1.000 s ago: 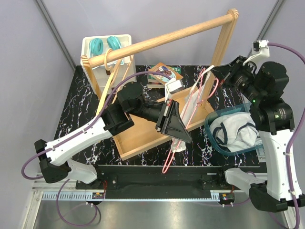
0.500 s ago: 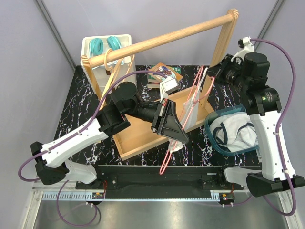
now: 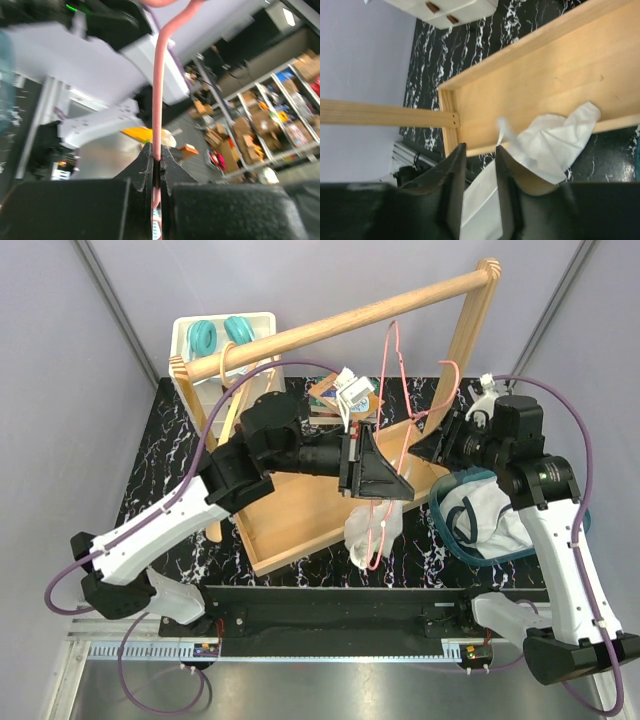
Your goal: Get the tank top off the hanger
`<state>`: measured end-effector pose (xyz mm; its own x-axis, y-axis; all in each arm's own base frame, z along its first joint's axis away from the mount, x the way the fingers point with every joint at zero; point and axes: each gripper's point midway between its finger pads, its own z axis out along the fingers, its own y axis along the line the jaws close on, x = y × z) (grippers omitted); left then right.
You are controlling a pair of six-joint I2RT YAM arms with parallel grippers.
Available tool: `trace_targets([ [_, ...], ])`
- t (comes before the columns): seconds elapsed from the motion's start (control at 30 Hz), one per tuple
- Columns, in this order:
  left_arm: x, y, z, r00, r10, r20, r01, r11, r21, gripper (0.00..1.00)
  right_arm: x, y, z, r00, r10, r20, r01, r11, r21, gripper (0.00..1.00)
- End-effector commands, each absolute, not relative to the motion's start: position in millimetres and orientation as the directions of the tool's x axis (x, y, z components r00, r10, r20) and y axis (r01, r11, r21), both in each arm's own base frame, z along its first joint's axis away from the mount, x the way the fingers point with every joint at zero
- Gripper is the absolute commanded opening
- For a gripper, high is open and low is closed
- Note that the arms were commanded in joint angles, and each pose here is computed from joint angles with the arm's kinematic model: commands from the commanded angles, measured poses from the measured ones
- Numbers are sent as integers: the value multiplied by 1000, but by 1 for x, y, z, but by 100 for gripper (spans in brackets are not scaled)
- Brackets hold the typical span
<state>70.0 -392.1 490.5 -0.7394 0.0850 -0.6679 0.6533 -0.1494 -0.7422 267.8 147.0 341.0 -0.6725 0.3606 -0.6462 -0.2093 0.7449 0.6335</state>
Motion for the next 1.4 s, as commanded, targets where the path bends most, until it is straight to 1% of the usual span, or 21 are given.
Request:
trace_targets([
  [0.0,106,-407,487,-713,-16,-701,701,-21,-713,0,225,148,347,-713,304,-631,-258,724,640,47],
  [0.03,110,-411,484,-719,-17,-695,695,-6,-719,0,219,148,350,-712,290,-639,-273,725,632,52],
  [0.07,113,-413,483,-722,-22,-692,692,3,-722,0,210,147,348,-731,277,-624,-267,726,634,62],
  [0.17,120,-420,481,-724,-28,-689,689,17,-725,0,188,145,354,-739,253,-625,-285,722,630,76],
  [0.2,122,-421,484,-724,-36,-689,689,20,-724,0,179,146,359,-734,246,-633,-307,711,633,79],
  [0.27,127,-423,483,-730,-43,-682,682,31,-731,0,162,147,364,-735,233,-637,-334,693,639,83],
  [0.37,131,-427,481,-740,-43,-671,670,41,-741,0,138,155,375,-729,210,-652,-416,621,665,85],
  [0.5,138,-430,480,-754,-58,-654,652,55,-757,0,103,172,390,-727,154,-669,-550,454,701,85],
  [0.57,139,-432,480,-761,-51,-646,644,51,-763,0,92,176,401,-686,147,-713,-620,395,678,86],
  [0.7,138,-438,488,-779,-42,-626,626,14,-780,0,86,178,398,-664,138,-735,-661,350,664,84],
  [0.8,136,-438,496,-784,-45,-619,620,-18,-784,0,92,176,384,-664,146,-733,-644,385,661,78],
  [0.83,135,-438,497,-786,-45,-617,618,-23,-786,0,93,175,381,-662,151,-734,-640,397,658,74],
  [0.9,134,-438,498,-790,-39,-612,613,-37,-789,0,94,173,377,-647,159,-746,-640,419,644,72],
  [0.97,132,-437,499,-796,-33,-605,606,-48,-794,0,94,171,375,-633,161,-757,-644,432,631,68],
  [1.03,130,-437,499,-800,-26,-600,600,-57,-798,0,94,170,373,-621,157,-768,-652,439,618,62],
  [1.07,130,-437,499,-802,-24,-597,597,-63,-799,0,96,170,370,-615,156,-773,-654,447,610,56],
  [1.13,129,-436,498,-807,-21,-591,591,-67,-804,0,96,170,367,-614,153,-774,-655,448,608,49],
  [1.17,127,-436,499,-806,-13,-592,591,-78,-803,0,98,170,363,-618,149,-772,-652,452,609,43],
  [1.2,126,-435,500,-807,-10,-591,589,-83,-804,0,99,169,360,-623,149,-768,-645,458,612,40],
  [1.3,123,-433,501,-803,-5,-596,594,-92,-799,0,102,167,361,-607,167,-777,-641,476,603,39],
  [1.37,126,-433,498,-804,-8,-595,593,-81,-801,0,99,165,373,-584,195,-788,-644,480,596,44],
])
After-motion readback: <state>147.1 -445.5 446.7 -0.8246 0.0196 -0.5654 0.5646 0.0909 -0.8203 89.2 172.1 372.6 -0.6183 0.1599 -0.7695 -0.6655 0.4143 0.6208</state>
